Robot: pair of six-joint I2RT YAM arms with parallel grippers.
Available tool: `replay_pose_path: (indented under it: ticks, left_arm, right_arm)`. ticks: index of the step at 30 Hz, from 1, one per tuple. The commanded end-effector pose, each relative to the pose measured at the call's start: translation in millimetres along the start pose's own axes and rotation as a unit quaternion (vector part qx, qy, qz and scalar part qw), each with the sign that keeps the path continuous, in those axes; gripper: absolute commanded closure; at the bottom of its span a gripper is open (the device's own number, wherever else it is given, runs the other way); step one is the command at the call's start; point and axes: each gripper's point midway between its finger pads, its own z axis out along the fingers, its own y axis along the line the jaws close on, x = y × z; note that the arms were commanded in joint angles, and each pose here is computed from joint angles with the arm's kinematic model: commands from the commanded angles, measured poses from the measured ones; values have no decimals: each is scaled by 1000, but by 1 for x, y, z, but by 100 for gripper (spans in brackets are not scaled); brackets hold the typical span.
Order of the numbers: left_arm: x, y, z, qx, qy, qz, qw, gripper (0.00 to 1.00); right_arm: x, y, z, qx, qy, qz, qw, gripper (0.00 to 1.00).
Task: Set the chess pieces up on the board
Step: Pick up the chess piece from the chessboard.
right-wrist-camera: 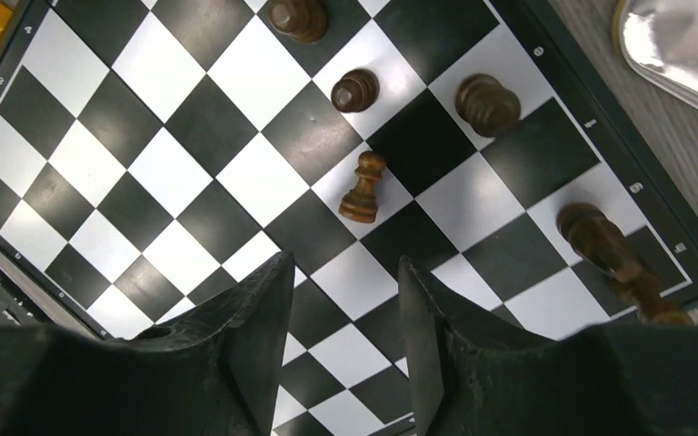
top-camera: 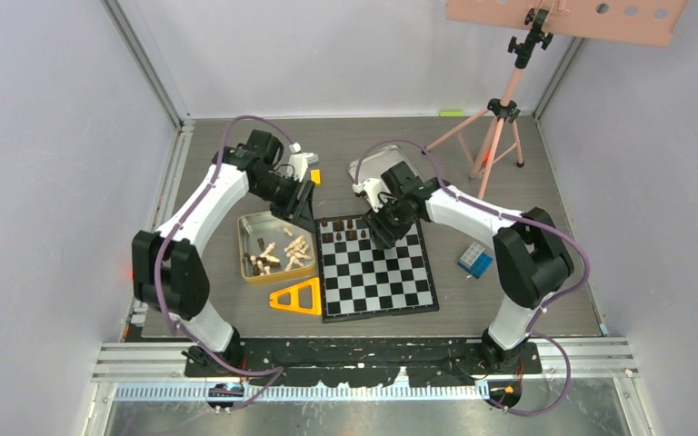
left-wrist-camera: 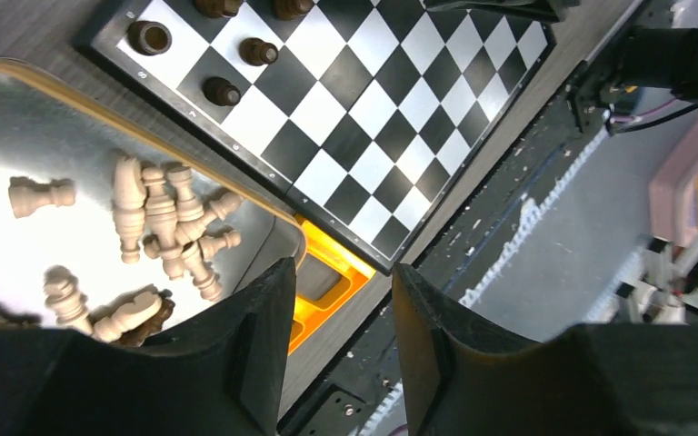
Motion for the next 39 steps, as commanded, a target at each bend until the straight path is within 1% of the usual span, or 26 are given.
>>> replay_pose_path:
  ticks: [1, 10, 13, 25, 30, 32, 34, 35, 39]
  left_arm:
    - [6, 0, -22, -50, -20, 59, 997, 54]
    - [8, -3, -25, -49, -22, 68, 996, 54]
    - [8, -4, -24, -44, -22, 67, 997, 54]
    - [6, -6, -24, -37, -23, 67, 997, 54]
    - [5, -6, -25, -39, -26, 69, 996, 54]
    - [4, -6, -25, -39, -27, 70, 996, 54]
    - [3, -5, -24, -39, -28, 70, 996, 54]
    - [2, -5, -24, -38, -32, 72, 996, 54]
    - [-8, -12, -22, -17, -57, 80, 995, 54]
  right_arm:
    - [-27, -6, 7, 13, -29, -24, 999, 48]
    - [-32, -10, 18, 28, -25, -39, 999, 47]
    - [-32, -10, 21, 29, -21, -43, 998, 49]
    - [-25, -7, 29, 27, -6, -51, 998, 61]
    - [-24, -7, 31, 31, -2, -52, 998, 65]
    - [-24, -8, 30, 33, -1, -53, 998, 67]
    - [-25, -8, 27, 36, -2, -54, 998, 73]
    - [-26, -8, 25, 37, -5, -55, 998, 75]
    - [-38, -5, 3, 41, -28, -62, 997, 81]
